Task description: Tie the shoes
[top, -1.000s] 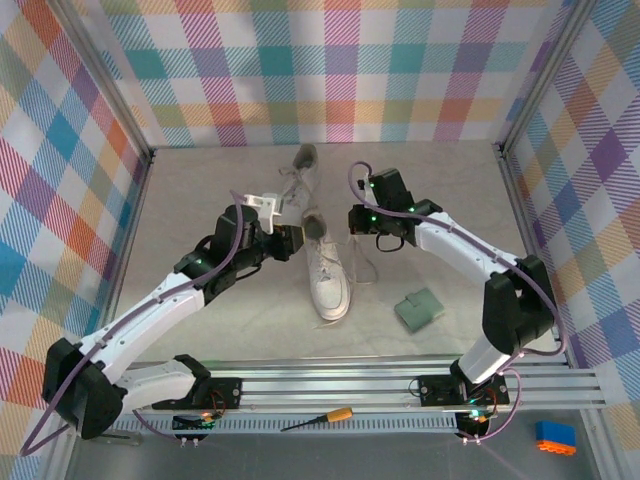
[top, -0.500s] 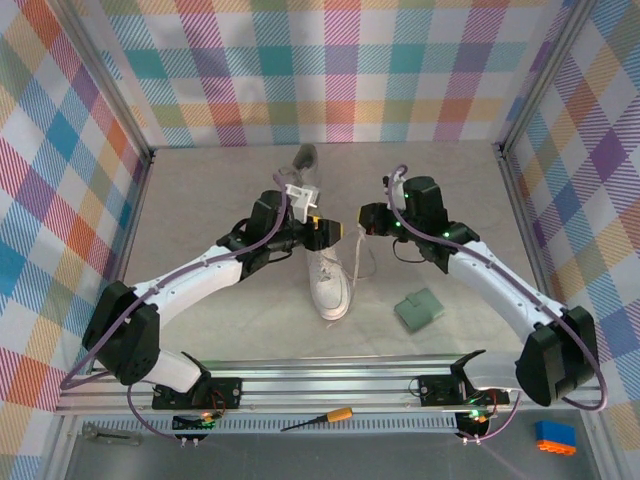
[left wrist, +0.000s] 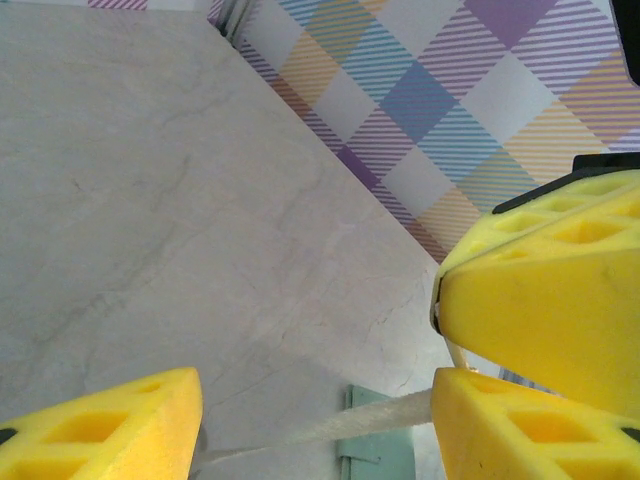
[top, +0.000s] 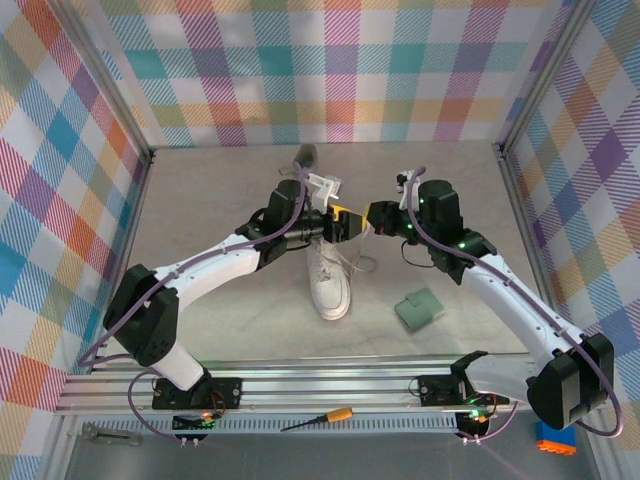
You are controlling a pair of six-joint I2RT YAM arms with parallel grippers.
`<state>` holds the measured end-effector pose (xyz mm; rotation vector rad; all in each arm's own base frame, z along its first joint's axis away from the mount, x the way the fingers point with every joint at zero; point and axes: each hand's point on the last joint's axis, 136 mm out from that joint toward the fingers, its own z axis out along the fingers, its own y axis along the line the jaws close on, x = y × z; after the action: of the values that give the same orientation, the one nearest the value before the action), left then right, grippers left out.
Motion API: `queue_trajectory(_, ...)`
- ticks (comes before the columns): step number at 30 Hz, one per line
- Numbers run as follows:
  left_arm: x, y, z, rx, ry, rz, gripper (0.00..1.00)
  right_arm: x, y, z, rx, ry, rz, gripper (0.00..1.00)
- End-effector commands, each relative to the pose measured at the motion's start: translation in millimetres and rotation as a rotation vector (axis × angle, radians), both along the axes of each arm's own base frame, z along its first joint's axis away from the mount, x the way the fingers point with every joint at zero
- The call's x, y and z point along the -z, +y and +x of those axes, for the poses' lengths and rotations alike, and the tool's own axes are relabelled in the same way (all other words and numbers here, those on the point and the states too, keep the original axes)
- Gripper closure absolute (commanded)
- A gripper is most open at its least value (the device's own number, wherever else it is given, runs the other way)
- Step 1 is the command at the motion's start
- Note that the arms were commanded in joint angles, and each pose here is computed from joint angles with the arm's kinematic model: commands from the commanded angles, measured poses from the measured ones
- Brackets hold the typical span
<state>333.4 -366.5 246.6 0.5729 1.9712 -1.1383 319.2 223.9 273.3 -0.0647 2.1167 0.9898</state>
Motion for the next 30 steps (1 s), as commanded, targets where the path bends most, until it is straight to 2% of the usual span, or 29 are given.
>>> queue_trajectory(1, -11.5, -18.9, -6.7, 0.074, -0.051, -0.037, 0.38, -6.3, 6.2, -0.2, -0.012, 0.022, 0.028, 1.0)
queue_trajectory(6, -4.5, -25.9, -5.4, 0.084, -0.049, -0.026, 0.37, -2.7, 7.7, 2.3, -0.006, 0.067, 0.033, 1.0)
queue_trajectory(14, 5.4, -18.6, -14.2, 0.094, -0.104, -0.028, 0.33, 11.4, -20.1, 19.9, 0.141, 0.155, 0.055, 1.0)
queue_trajectory(19, 4.4, -23.5, -23.1, 0.166, -0.144, -0.043, 0.3, 9.3, -16.5, 22.6, 0.112, 0.181, 0.092, 1.0)
queue_trajectory(25, 12.8, -32.5, -14.3, 0.168, -0.125, -0.034, 0.24, 7.2, -10.3, 19.6, 0.077, 0.192, 0.117, 1.0)
queue_trajectory(30, 19.0, -41.4, -6.0, 0.156, -0.11, -0.031, 0.24, 7.5, -6.3, 17.3, 0.055, 0.206, 0.133, 1.0)
